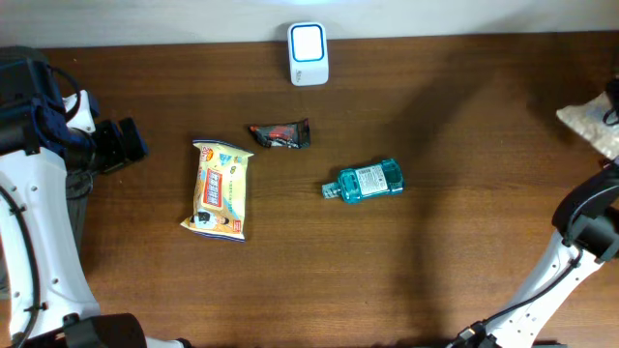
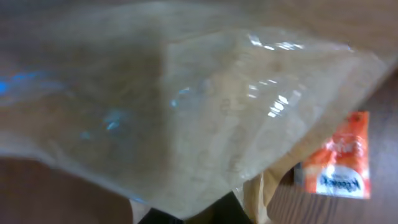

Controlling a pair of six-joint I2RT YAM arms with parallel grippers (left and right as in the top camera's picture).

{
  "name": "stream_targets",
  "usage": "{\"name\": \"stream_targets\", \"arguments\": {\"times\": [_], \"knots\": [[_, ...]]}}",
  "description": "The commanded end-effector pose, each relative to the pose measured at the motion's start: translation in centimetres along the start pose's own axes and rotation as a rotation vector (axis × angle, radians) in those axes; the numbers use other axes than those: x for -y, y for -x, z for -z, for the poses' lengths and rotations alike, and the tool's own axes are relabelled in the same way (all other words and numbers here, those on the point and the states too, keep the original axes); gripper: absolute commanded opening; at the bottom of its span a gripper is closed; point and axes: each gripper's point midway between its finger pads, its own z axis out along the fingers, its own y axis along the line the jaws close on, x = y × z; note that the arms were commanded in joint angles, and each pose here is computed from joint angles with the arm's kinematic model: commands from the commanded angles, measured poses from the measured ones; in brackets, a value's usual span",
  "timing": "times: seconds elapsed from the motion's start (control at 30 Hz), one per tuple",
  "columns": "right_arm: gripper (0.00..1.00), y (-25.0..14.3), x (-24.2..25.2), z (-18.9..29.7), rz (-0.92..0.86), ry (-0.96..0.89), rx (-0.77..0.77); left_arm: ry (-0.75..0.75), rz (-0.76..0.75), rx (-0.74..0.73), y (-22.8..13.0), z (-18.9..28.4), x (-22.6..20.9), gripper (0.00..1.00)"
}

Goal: Scan the item barcode
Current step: 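Carry the clear bag to the right table edge and release it, then reach the right gripper to the black-and-red packet and grasp it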

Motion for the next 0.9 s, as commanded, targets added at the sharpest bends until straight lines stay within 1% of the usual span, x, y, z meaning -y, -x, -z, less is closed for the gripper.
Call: {"name": "stream_targets", "arguments": {"times": [0.0,0.1,0.2,0.23,0.3,0.37,0.43,0.47,0.57,0.6,0.63,0.7,0.73,0.77,0.8,0.87], "knots": [[0.19,-1.6,1.5,-3.0,-0.019,-0.032,-0.05,-0.01,0.007,0.011,-0.1,0.4,0.1,0.99],[0.18,-2.4,3.0,-4.4,-0.04,-0.068,-0.083,-0.01,0.007,0.011,-0.1,0.4,0.1,0.99],[0.19,-2.0,3.9,-4.6,-0.052,-0.08,-0.086,-0.01,0.007,0.011,-0.1,0.4,0.1,0.99],[0.24,-1.6,4.3,-4.5,-0.06,-0.083,-0.083,-0.01,0.007,0.011,-0.1,0.4,0.1,0.99],[0.39,-1.2,5.2,-4.5,-0.073,-0.094,-0.085,-0.01,0.007,0.011,-0.1,0.4,0.1,0.99],[0.41,-0.6,6.3,-4.2,-0.093,-0.1,-0.093,-0.01,0.007,0.011,-0.1,0.4,0.1,0.99],[0.54,0.2,7.3,-3.7,-0.113,-0.104,-0.094,-0.01,0.007,0.011,-0.1,0.4,0.1,0.99],[0.56,0.7,7.5,-3.3,-0.118,-0.097,-0.095,-0.01,0.007,0.011,-0.1,0.4,0.1,0.99],[0.56,2.1,6.8,-1.7,-0.118,-0.042,-0.093,-0.01,0.007,0.011,-0.1,0.4,0.1,0.99],[0.56,2.7,5.8,-0.7,-0.092,0.01,-0.092,-0.01,0.007,0.011,-0.1,0.4,0.1,0.99],[0.53,3.7,3.9,1.2,-0.051,0.097,-0.088,-0.01,0.007,0.011,-0.1,0.4,0.1,0.99],[0.52,4.8,2.0,4.1,-0.026,0.171,-0.062,-0.01,0.007,0.011,-0.1,0.4,0.1,0.99],[0.54,5.3,1.1,5.6,-0.018,0.196,-0.046,-0.01,0.007,0.011,-0.1,0.4,0.1,0.99],[0.59,5.6,0.2,7.4,-0.009,0.22,-0.028,-0.01,0.007,0.011,-0.1,0.4,0.1,0.99],[0.66,5.8,-0.9,9.7,0.006,0.251,-0.01,-0.01,0.007,0.011,-0.1,0.4,0.1,0.99],[0.73,5.3,-3.2,13.8,0.046,0.319,0.006,-0.01,0.007,0.011,-0.1,0.4,0.1,0.99]]}}
